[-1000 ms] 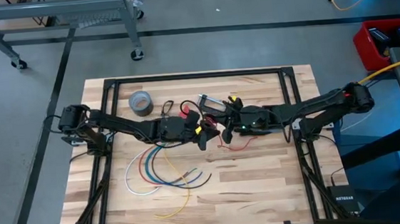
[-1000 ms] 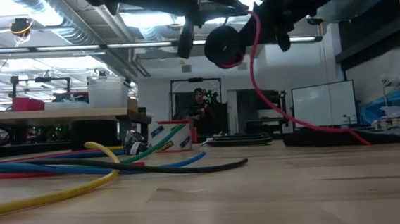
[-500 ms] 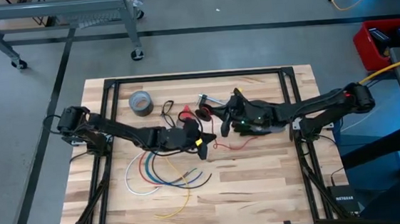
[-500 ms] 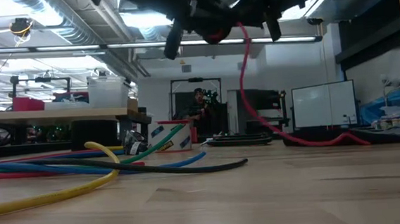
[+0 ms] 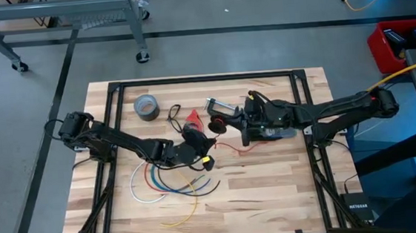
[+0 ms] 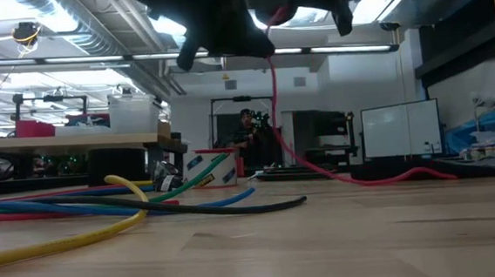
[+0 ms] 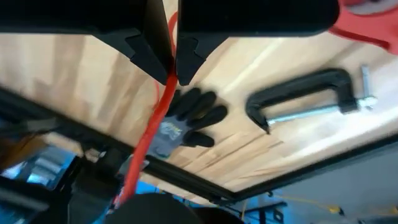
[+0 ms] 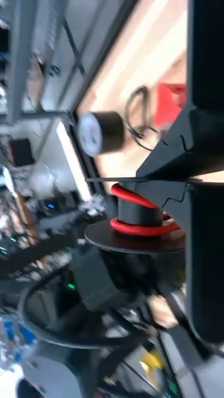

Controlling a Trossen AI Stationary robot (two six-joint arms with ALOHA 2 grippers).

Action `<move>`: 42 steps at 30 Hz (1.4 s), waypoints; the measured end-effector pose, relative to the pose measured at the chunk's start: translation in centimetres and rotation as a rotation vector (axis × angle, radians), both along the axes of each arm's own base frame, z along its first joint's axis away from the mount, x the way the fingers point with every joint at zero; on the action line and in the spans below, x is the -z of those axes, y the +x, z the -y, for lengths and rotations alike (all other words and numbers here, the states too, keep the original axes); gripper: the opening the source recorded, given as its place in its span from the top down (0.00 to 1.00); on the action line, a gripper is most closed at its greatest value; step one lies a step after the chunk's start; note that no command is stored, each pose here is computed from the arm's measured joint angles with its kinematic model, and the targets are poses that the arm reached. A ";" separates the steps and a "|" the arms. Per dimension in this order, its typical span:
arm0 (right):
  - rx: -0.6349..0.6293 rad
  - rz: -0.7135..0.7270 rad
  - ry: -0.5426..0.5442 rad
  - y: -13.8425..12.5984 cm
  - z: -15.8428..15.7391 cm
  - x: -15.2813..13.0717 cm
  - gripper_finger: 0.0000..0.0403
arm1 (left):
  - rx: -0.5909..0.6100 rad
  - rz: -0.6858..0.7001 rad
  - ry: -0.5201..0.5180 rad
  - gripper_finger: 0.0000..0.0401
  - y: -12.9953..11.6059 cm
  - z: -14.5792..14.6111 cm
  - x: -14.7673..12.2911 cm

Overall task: Coil cords
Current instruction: Coil the orange wire on the spool

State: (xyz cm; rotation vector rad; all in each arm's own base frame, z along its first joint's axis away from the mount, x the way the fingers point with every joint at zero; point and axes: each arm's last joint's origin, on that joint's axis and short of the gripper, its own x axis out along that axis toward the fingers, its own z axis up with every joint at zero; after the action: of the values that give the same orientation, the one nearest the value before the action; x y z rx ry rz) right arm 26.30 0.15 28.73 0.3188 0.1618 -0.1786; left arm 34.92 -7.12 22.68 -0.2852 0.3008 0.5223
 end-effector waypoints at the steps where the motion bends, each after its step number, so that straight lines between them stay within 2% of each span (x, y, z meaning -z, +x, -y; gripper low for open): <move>1: -0.020 -0.014 0.007 -0.2 0.0 0.0 0.99 | -0.005 -0.011 0.015 1.00 -0.1 0.0 0.1; 9: -0.225 -0.157 0.064 -1.0 -0.7 1.0 0.99 | -0.007 -0.066 0.087 1.00 -0.1 -0.5 0.2; 16: -0.239 -0.263 0.079 -1.5 -0.7 1.9 0.99 | -0.028 -0.061 0.085 0.98 0.1 -1.2 0.2; 29: -0.252 -0.220 0.077 -1.3 -0.8 1.5 0.99 | 0.030 -0.065 0.050 0.82 0.2 -1.3 0.3; 42: -0.273 -0.126 0.072 -1.0 -0.8 0.7 0.99 | 0.047 -0.085 0.081 0.86 0.2 -1.3 0.3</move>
State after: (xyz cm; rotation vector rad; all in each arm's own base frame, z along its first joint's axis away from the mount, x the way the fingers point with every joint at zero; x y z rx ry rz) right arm 25.34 0.97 28.05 0.3533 0.3350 0.0781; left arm 35.10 -5.83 22.40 -0.1774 0.3671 0.4999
